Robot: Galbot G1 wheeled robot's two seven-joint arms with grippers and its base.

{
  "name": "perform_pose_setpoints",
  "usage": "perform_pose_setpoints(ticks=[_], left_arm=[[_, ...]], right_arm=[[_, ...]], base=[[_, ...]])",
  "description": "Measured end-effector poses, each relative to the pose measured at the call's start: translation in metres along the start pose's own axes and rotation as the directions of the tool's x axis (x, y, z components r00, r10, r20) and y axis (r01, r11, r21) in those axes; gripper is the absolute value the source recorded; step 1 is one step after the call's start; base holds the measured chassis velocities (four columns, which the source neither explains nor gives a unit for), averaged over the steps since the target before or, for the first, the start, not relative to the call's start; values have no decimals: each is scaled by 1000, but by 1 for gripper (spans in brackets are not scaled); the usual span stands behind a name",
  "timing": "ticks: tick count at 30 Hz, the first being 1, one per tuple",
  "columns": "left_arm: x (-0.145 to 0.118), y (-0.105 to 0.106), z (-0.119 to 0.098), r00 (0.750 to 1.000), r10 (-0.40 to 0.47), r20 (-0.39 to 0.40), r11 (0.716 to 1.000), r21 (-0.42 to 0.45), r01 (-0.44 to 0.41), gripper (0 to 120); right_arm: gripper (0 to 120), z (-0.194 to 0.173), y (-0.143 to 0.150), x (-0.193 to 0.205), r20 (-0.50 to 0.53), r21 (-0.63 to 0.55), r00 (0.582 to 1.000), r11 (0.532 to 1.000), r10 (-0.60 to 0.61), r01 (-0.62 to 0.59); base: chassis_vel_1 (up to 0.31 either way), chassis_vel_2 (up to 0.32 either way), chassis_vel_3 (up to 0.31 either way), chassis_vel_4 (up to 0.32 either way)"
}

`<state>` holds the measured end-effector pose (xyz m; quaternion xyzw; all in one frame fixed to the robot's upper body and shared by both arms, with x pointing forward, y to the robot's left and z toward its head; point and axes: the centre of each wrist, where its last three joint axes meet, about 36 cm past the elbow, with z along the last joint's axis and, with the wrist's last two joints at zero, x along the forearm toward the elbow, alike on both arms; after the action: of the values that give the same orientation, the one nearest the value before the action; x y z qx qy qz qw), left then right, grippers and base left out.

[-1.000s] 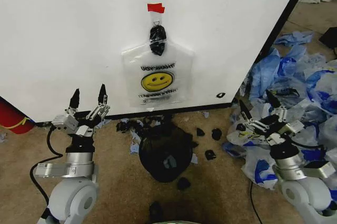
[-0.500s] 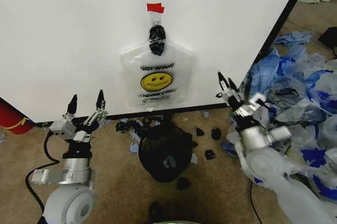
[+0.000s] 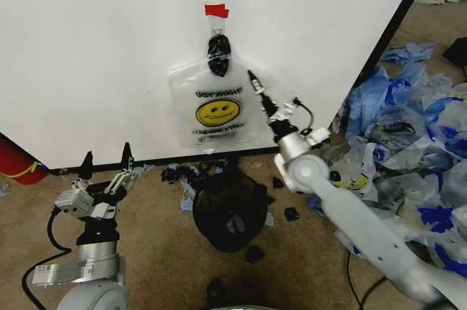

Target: Pick up the garbage bag from the wall and place it over the trash bin.

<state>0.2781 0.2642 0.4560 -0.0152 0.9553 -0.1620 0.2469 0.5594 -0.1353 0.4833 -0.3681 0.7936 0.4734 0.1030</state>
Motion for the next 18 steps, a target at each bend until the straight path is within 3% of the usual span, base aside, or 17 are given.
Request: perform_pose_setpoints(ticks=[10, 18], left_arm=[[5, -1, 2, 1000, 2, 3, 1000, 6, -2, 100], [7, -4, 4, 1000, 7, -3, 1000, 13, -7, 100]], right_arm=[[100, 28, -16, -48, -16, -31, 999, 999, -38, 38], [100, 28, -17, -51, -32, -20, 998, 998, -63, 62]], base=[[0, 0, 0, 0], [0, 0, 0, 0]])
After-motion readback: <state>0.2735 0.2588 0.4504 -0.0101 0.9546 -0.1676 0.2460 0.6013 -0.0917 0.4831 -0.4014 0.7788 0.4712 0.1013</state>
